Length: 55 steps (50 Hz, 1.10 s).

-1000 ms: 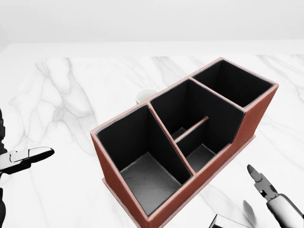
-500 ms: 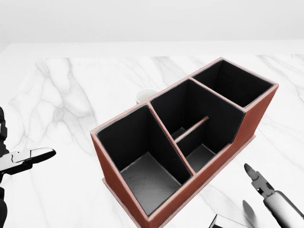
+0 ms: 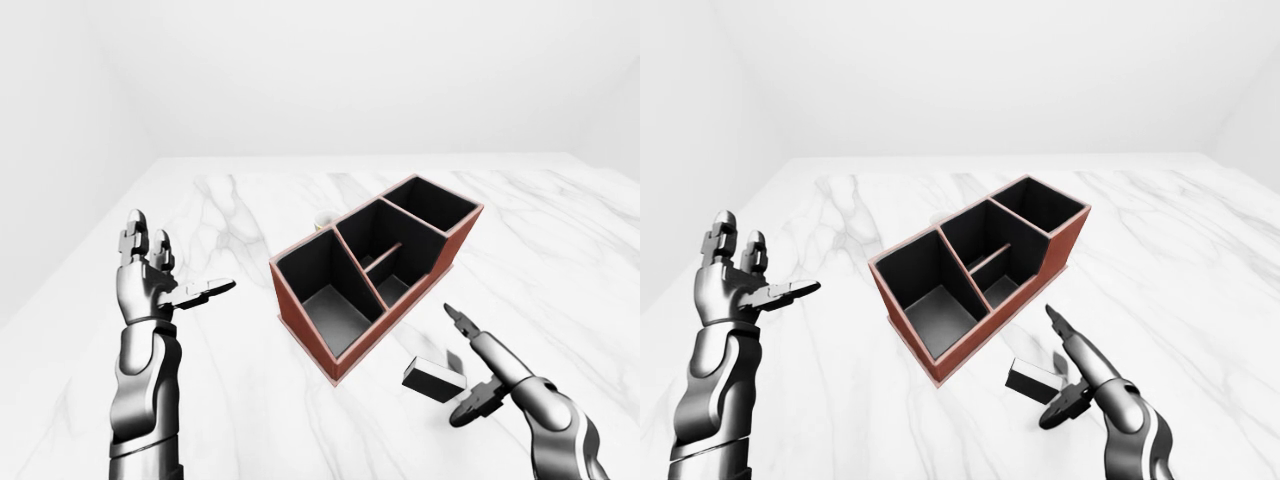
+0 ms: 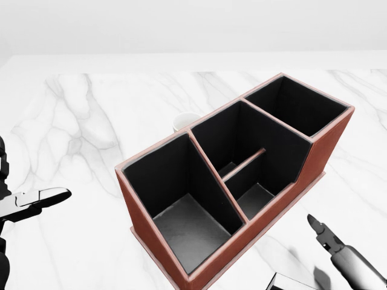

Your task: Pick up the book and place it in the left compartment of the caddy.

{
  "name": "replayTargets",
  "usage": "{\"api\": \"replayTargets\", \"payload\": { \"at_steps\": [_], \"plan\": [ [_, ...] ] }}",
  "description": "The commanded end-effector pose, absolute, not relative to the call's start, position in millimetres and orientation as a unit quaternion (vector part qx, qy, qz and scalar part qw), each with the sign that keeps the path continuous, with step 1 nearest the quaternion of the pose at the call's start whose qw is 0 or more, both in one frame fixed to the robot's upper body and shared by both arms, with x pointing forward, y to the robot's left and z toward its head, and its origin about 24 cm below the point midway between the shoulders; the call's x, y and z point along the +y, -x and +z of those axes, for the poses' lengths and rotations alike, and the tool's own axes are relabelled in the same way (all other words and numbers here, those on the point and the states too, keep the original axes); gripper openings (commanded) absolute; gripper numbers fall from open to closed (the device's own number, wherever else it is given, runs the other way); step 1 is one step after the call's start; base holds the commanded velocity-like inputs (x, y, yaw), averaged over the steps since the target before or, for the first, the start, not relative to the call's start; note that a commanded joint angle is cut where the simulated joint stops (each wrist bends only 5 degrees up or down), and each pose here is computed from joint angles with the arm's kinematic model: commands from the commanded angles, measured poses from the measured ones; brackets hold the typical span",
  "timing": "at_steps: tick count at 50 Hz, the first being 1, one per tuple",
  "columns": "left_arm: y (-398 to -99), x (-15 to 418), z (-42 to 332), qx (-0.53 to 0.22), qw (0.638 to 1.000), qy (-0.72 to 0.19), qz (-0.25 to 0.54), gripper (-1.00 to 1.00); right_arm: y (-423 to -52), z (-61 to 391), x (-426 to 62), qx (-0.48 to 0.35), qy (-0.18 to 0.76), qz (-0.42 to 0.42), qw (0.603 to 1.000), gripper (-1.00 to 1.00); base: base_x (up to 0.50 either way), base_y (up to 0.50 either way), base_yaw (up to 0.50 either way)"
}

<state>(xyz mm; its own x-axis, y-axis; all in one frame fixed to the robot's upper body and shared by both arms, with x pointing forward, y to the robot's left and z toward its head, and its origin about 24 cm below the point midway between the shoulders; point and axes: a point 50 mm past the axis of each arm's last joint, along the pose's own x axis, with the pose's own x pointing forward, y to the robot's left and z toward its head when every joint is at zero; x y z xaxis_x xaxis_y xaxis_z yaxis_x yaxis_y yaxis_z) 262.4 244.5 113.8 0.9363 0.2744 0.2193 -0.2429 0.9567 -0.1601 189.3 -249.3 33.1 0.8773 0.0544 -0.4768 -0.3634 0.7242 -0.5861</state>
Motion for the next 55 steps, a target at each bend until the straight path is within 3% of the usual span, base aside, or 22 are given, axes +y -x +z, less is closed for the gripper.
{"api": "replayTargets", "payload": {
  "at_steps": [1,54,55],
  "plan": [
    [-262,245,115,-0.123,0.981,0.067,0.133,1.00,-191,22,-250,0.240,0.346,0.128,0.898,1.00,0.00,0.00,0.00],
    [-263,246,114,-0.121,0.981,0.069,0.132,1.00,-204,0,-241,0.275,0.352,0.180,0.876,1.00,0.00,0.00,0.00],
    [-262,246,115,-0.123,0.981,0.069,0.133,1.00,-205,-1,-241,0.275,0.349,0.182,0.877,0.89,0.00,0.00,0.00]
  ]
}}
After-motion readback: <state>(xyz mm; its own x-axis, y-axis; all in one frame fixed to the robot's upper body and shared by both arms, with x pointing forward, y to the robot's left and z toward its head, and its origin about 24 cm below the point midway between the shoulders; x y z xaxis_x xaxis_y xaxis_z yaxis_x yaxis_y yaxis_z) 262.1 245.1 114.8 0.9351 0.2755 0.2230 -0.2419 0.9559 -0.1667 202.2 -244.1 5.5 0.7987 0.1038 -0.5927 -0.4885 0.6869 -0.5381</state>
